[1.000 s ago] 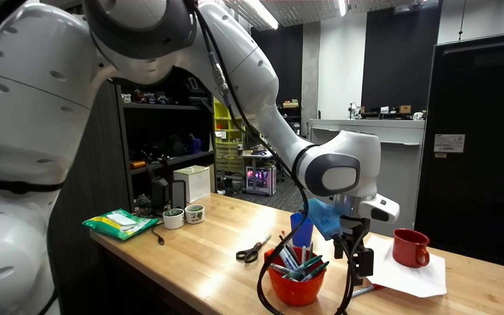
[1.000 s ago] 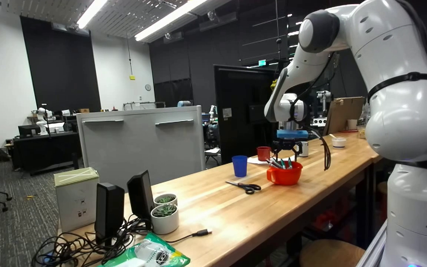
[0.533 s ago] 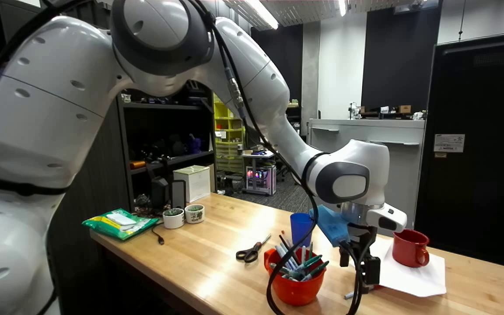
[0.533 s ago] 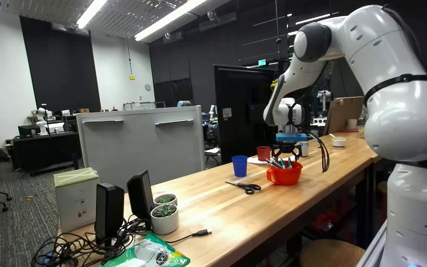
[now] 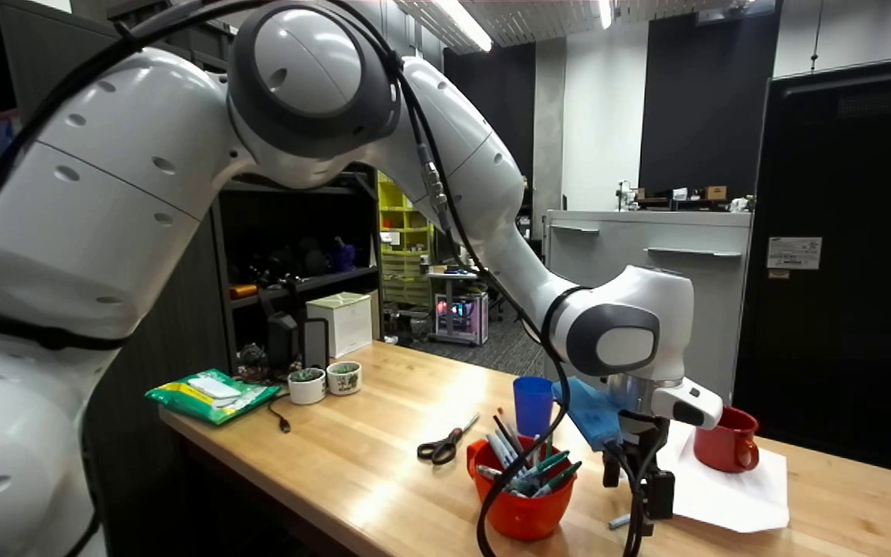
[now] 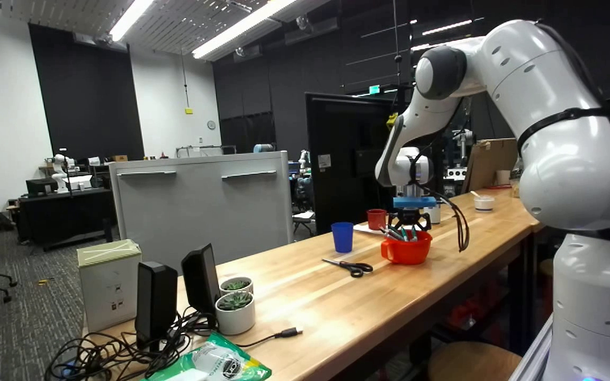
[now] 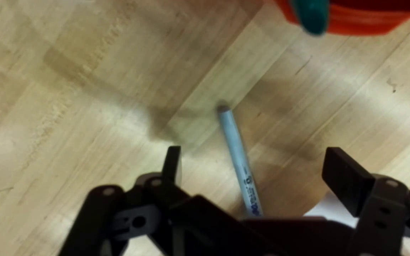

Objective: Move the red cup forward

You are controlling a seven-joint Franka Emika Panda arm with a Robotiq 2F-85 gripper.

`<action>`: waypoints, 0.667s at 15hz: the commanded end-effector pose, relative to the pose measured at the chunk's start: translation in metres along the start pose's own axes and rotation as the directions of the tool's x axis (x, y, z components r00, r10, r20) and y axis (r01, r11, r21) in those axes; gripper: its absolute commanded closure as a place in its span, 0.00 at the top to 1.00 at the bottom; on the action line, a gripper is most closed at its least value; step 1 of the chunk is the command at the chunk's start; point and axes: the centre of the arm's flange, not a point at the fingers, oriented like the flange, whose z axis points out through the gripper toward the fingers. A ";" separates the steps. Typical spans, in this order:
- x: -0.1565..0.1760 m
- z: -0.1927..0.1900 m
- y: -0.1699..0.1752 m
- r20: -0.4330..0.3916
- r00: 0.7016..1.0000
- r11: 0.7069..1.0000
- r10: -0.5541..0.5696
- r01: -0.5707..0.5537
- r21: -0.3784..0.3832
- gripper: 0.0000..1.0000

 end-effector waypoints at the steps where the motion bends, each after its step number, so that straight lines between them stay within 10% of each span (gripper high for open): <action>1: 0.007 0.006 -0.004 0.016 1.000 1.000 0.017 -0.017 0.002 1.00; 3: 0.008 0.009 -0.005 0.020 1.000 1.000 0.017 -0.017 -0.002 1.00; 4: 0.009 0.011 -0.005 0.019 1.000 1.000 0.018 -0.017 -0.005 0.75; 10: 0.012 0.004 -0.002 0.015 1.000 1.000 0.019 -0.019 0.006 0.39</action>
